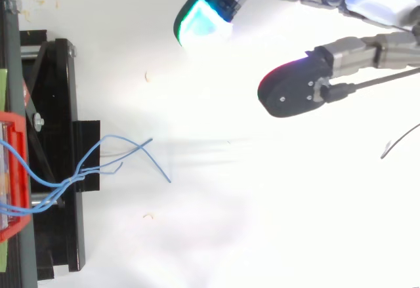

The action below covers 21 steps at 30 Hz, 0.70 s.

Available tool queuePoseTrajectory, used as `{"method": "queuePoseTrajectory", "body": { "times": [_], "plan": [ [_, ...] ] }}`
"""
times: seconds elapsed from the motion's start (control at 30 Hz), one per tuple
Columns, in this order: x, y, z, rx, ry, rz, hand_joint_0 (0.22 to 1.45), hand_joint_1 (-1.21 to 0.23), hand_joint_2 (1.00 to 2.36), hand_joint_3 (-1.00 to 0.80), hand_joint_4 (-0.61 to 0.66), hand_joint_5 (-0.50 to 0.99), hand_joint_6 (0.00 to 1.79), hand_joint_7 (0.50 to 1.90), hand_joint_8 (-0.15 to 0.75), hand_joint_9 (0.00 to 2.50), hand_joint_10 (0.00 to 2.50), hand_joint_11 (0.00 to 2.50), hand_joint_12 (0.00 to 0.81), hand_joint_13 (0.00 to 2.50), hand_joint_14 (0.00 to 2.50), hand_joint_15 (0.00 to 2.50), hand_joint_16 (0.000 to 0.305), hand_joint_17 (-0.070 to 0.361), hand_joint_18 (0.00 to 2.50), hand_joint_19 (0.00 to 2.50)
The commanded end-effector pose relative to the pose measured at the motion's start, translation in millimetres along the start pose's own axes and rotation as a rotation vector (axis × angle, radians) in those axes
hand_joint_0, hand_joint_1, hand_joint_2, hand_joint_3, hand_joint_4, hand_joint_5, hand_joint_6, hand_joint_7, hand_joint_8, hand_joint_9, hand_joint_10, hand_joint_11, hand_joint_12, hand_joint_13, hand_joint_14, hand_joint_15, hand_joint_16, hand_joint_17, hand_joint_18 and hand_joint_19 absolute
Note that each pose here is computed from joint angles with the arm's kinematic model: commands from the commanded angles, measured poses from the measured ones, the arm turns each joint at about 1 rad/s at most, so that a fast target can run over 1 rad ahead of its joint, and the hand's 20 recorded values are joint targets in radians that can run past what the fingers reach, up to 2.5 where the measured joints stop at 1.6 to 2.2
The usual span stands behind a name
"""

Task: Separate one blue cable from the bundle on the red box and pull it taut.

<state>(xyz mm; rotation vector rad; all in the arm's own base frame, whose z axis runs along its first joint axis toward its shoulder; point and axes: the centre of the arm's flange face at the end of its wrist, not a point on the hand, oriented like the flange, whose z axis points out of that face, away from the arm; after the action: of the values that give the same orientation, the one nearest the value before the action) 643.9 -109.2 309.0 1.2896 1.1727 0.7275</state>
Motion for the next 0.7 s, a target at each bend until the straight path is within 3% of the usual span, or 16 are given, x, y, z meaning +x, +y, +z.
{"method": "queuePoseTrajectory", "body": {
  "times": [0.0, 0.03, 0.07, 0.1, 0.13, 0.17, 0.2, 0.27, 0.5, 0.67],
  "plan": [
    [13.2, -12.7, 11.4, -0.024, -0.033, 0.011, 0.45, -0.65, 1.0, -0.5, 0.2, -0.21, 0.5, 0.7, 0.232, 0.18, 0.0, 0.0, 0.298, 0.0, 0.0, 0.0, 0.062, 0.14, 0.0, 0.0],
    [17.4, -16.6, 13.7, -0.026, -0.03, 0.014, 0.45, -0.65, 1.0, -0.5, 0.2, -0.21, 0.5, 0.71, 0.231, 0.18, 0.0, 0.0, 0.298, 0.0, 0.0, 0.0, 0.062, 0.139, 0.0, 0.0],
    [25.4, -30.4, 20.2, -0.023, -0.028, 0.013, 0.45, -0.65, 1.0, -0.5, 0.21, -0.21, 0.5, 0.7, 0.231, 0.18, 0.0, 0.0, 0.298, 0.0, 0.0, 0.0, 0.062, 0.14, 0.0, 0.0],
    [25.4, -30.4, 20.2, -0.023, -0.028, 0.013, 0.45, -0.65, 1.0, -0.5, 0.21, -0.21, 0.5, 0.7, 0.233, 0.19, 0.0, 0.0, 0.298, 0.0, 0.0, 0.0, 0.062, 0.139, 0.0, 0.0],
    [34.1, -40.4, 24.8, -0.024, -0.024, 0.017, 0.45, -0.65, 1.0, -0.5, 0.21, -0.21, 0.5, 0.71, 0.237, 0.2, 0.0, 0.0, 0.297, 0.0, 0.0, 0.0, 0.061, 0.138, 0.0, 0.0],
    [38.2, -44.5, 26.8, -0.026, -0.021, 0.022, 0.46, -0.64, 1.0, -0.5, 0.21, -0.21, 0.5, 0.71, 0.237, 0.2, 0.0, 0.0, 0.297, 0.0, 0.0, 0.0, 0.061, 0.137, 0.0, 0.0],
    [49.6, -47.1, 30.3, -0.047, -0.014, 0.046, 0.46, -0.64, 1.0, -0.5, 0.21, -0.21, 0.5, 0.71, 0.237, 0.2, 0.0, 0.0, 0.297, 0.0, 0.0, 0.0, 0.061, 0.138, 0.0, 0.0],
    [57.8, -46.9, 30.8, -0.062, -0.018, 0.052, 0.46, -0.65, 1.0, -0.5, 0.21, -0.21, 0.5, 0.71, 0.237, 0.21, 0.0, 0.0, 0.296, 0.0, 0.0, 0.0, 0.061, 0.138, 0.0, 0.01],
    [69.8, -39.9, 28.8, -0.086, -0.1, 0.022, 0.46, -0.64, 1.0, -0.5, 0.22, -0.2, 0.5, 0.71, 0.241, 0.24, 0.0, 0.0, 0.297, 0.0, 0.0, 0.0, 0.061, 0.138, 0.0, 0.01],
    [77.9, -34.4, 27.9, -0.104, -0.153, -0.031, 0.46, -0.64, 1.0, -0.5, 0.22, -0.2, 0.5, 0.71, 0.243, 0.25, 0.0, 0.0, 0.297, 0.0, 0.0, 0.0, 0.061, 0.137, 0.0, 0.01]
  ]
}}
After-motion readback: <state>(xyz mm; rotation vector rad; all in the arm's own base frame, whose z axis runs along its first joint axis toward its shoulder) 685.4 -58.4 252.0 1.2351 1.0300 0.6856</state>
